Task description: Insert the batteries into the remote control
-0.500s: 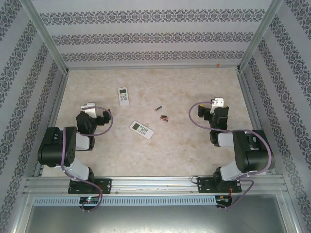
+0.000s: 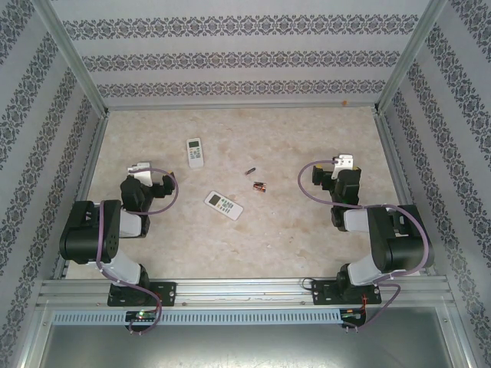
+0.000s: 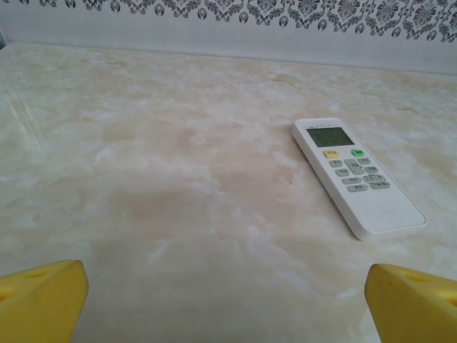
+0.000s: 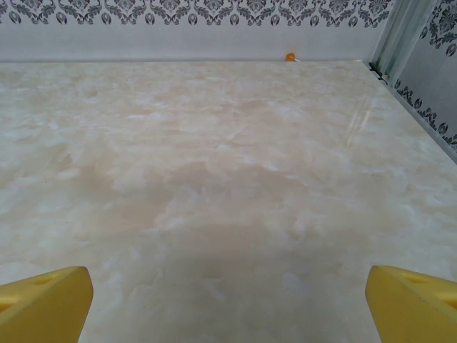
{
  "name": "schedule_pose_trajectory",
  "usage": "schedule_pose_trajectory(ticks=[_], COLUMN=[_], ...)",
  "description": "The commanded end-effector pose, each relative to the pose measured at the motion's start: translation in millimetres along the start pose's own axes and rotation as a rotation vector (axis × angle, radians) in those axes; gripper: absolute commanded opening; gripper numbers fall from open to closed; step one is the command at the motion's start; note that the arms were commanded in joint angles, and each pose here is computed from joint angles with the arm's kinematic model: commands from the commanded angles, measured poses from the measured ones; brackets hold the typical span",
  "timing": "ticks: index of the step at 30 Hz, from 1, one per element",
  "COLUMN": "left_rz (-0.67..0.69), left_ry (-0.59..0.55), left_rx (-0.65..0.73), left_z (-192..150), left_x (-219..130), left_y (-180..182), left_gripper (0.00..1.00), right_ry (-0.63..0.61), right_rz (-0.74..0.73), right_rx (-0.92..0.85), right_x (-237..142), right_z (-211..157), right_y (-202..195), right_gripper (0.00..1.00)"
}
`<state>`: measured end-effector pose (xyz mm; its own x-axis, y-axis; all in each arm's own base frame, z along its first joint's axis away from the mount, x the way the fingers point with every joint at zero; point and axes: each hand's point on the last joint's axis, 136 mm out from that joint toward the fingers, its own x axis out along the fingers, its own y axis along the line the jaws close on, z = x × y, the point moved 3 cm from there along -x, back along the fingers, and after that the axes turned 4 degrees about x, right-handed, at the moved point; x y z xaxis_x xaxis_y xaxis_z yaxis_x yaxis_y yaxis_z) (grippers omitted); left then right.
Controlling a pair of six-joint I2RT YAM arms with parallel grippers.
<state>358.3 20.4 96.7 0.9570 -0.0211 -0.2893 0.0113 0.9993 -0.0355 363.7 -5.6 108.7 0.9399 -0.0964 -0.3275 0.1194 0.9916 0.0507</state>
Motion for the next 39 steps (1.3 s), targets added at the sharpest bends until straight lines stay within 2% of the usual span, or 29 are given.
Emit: schedule_pose_trajectory(ticks=[1, 5, 7, 9, 12, 15, 18, 20, 24, 28, 32, 35, 37, 39], left_rz=[-0.021, -0.019, -0.016, -0.013, -0.014, 0.063, 0.025, 0.014, 0.077, 0.034, -0.025, 0.033, 0.073, 0.133], left_ry=[-0.004, -0.003, 0.001, -0.007, -0.011, -0.051, -0.139, -0.159, 0.001, 0.147, 0.385, 0.617, 0.747, 0.831], left_rx=[0.022, 0.02, 0.019, 0.017, 0.017, -0.011, 0.027, 0.038, -0.177, -0.422, -0.529, -0.636, -0.627, -0.617], left_z=[5.1, 5.2, 4.8, 5.3, 5.1, 8.3, 21.6, 35.6, 78.9, 93.0, 79.9, 50.4, 31.5, 19.8], left_x=[3.5, 3.6, 3.8, 3.2, 2.0, -8.8, -26.6, -41.7, -65.4, -83.2, -90.9, -93.9, -96.4, -99.6], left_y=[-4.8, -4.5, -4.0, -3.7, -3.9, 6.0, -2.0, -8.0, -8.4, -42.7, -114.2, -159.0, -186.2, -200.8], left_gripper=[1.0, 1.0, 1.0, 1.0, 1.0, 1.0, 1.0, 1.0, 1.0, 1.0, 1.0, 1.0, 1.0, 1.0], right_ry=[-0.03, -0.046, -0.067, -0.068, -0.104, -0.073, -0.002, 0.068, 0.211, 0.4, 0.621, 0.751, 0.811, 0.841], right_rz=[0.019, 0.022, 0.06, 0.019, -0.008, 0.108, 0.252, 0.323, 0.417, 0.486, 0.481, 0.435, 0.417, 0.41], right_rx=[0.016, 0.001, -0.025, -0.02, 0.142, 0.307, 0.323, 0.319, 0.325, 0.262, 0.152, 0.099, 0.099, 0.103], right_x=[1.9, -1.6, -10.9, -24.7, -55.2, -90.8, -112.5, -119.3, -128.2, -130.5, -128.8, -123.5, -122.2, -123.3], right_z=[7.9, 8.4, 19.9, 39.3, 69.6, 93.2, 103.4, 103.6, 103.9, 87.5, 64.2, 42.7, 31.1, 24.0], right_y=[3.0, 5.0, 13.1, 11.4, 4.9, 20.4, 46.1, 61.2, 92.9, 132.2, 162.2, 171.3, 173.5, 173.5], right_gripper=[0.98, 0.98, 0.98, 0.98, 0.98, 0.98, 0.98, 0.98, 0.98, 0.98, 0.98, 0.98, 0.98, 0.98])
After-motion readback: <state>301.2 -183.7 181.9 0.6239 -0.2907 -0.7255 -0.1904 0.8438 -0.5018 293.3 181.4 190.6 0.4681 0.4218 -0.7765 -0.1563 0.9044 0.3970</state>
